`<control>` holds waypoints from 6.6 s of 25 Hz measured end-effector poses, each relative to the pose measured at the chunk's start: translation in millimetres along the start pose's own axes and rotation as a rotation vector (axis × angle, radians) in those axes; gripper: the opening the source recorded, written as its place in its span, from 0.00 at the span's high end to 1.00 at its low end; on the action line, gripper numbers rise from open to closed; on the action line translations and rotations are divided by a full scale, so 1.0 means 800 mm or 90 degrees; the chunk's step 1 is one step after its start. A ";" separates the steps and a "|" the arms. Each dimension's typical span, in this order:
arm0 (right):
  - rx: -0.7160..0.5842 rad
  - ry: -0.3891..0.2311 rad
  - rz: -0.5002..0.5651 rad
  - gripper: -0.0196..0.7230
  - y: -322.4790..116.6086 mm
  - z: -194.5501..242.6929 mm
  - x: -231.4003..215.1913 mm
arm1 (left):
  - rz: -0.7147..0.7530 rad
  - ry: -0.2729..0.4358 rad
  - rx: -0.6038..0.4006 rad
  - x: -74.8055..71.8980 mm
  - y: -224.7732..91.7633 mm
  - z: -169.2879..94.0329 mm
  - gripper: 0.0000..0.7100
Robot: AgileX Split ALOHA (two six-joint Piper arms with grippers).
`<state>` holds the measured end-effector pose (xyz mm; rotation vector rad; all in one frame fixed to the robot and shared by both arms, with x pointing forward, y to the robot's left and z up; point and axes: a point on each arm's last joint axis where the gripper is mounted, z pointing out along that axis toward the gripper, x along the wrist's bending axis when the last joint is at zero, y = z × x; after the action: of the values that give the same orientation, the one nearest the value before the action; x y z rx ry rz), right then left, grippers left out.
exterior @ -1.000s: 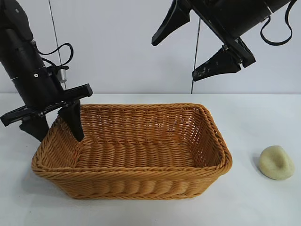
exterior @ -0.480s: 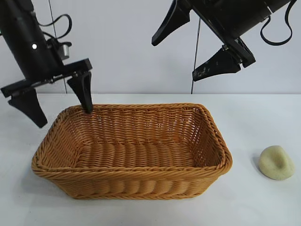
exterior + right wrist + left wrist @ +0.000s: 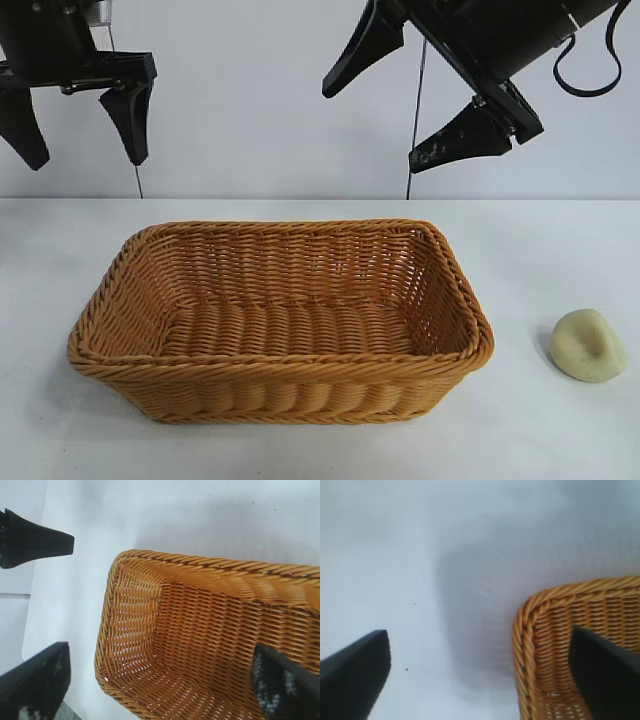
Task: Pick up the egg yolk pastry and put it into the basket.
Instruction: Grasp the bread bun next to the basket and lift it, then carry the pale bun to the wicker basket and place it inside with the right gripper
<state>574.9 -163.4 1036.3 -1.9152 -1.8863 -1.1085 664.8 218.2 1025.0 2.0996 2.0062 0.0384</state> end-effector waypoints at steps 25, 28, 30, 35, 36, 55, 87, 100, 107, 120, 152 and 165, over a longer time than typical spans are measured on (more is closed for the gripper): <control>0.001 0.000 0.000 0.04 0.000 0.000 0.000 | -0.055 0.047 -0.024 0.077 -0.165 -0.115 0.02; 0.001 0.000 0.000 0.04 0.000 0.000 0.000 | -0.054 0.048 -0.027 0.074 -0.215 -0.124 0.02; 0.001 0.000 0.000 0.04 0.000 0.000 0.000 | -0.055 0.048 -0.024 0.072 -0.249 -0.123 0.02; 0.001 0.000 0.001 0.04 0.000 0.000 0.000 | -0.054 0.051 -0.069 0.072 -0.329 -0.106 0.02; 0.001 0.000 0.001 0.04 0.000 0.000 0.000 | -0.053 0.051 -0.082 0.072 -0.344 -0.102 0.02; 0.016 -0.002 -0.006 0.04 -0.002 0.000 0.000 | 0.002 0.058 -0.482 0.062 -0.498 -0.140 0.02; 0.079 -0.373 0.012 0.04 0.036 -0.101 -0.102 | 0.013 0.058 -0.577 0.060 -0.527 -0.146 0.02; 0.156 -0.403 0.067 0.04 -0.021 0.001 -0.203 | 0.013 0.058 -0.577 0.060 -0.527 -0.146 0.02; 0.211 -0.414 0.091 0.04 -0.034 0.039 -0.238 | 0.013 0.058 -0.577 0.060 -0.527 -0.146 0.02; 0.213 -0.410 0.089 0.72 -0.024 0.028 -0.226 | 0.014 0.058 -0.577 0.060 -0.527 -0.146 0.02; 0.181 -0.267 -0.229 0.73 -0.019 0.050 0.085 | 0.014 0.058 -0.577 0.060 -0.527 -0.146 0.02; 0.245 -0.288 -0.235 0.72 -0.061 0.195 0.046 | 0.014 0.058 -0.577 0.060 -0.527 -0.146 0.02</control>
<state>578.8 -28.8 936.5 -1.7362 -2.5436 -0.3414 232.8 296.1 1052.2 1.5227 1.5449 0.8763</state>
